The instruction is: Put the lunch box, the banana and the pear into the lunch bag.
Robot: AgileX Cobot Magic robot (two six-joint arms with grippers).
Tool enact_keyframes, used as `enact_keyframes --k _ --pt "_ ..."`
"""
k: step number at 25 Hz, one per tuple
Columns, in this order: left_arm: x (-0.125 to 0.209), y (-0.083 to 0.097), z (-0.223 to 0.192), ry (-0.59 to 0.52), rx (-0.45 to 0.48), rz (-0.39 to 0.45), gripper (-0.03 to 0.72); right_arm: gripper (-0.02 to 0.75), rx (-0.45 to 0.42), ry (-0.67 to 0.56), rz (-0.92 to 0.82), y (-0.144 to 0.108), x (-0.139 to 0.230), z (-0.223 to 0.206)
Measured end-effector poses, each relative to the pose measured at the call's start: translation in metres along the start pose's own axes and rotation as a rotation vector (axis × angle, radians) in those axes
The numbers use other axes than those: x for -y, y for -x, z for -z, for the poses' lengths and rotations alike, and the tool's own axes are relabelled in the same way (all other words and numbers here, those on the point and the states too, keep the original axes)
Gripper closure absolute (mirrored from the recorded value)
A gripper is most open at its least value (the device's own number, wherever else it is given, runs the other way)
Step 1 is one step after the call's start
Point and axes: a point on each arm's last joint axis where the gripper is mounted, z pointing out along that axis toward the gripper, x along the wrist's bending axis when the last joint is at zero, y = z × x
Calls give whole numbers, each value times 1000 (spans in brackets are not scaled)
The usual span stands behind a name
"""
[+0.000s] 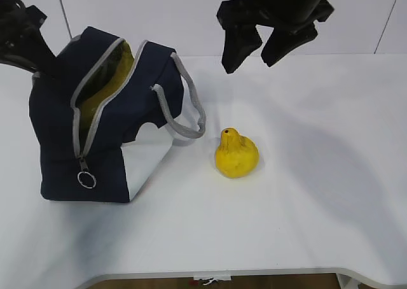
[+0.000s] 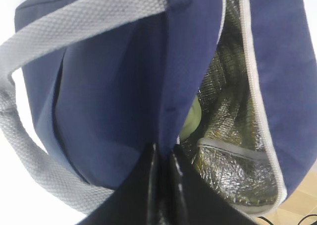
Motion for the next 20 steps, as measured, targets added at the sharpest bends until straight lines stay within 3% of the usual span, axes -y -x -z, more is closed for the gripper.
enact_keyframes --k 7,20 --pt "1 0 0 -10 4 0 687 164 2 -115 -27 7 -3 -55" --pt "1 0 0 -12 5 0 687 164 -1 -225 -51 15 -1 -115"
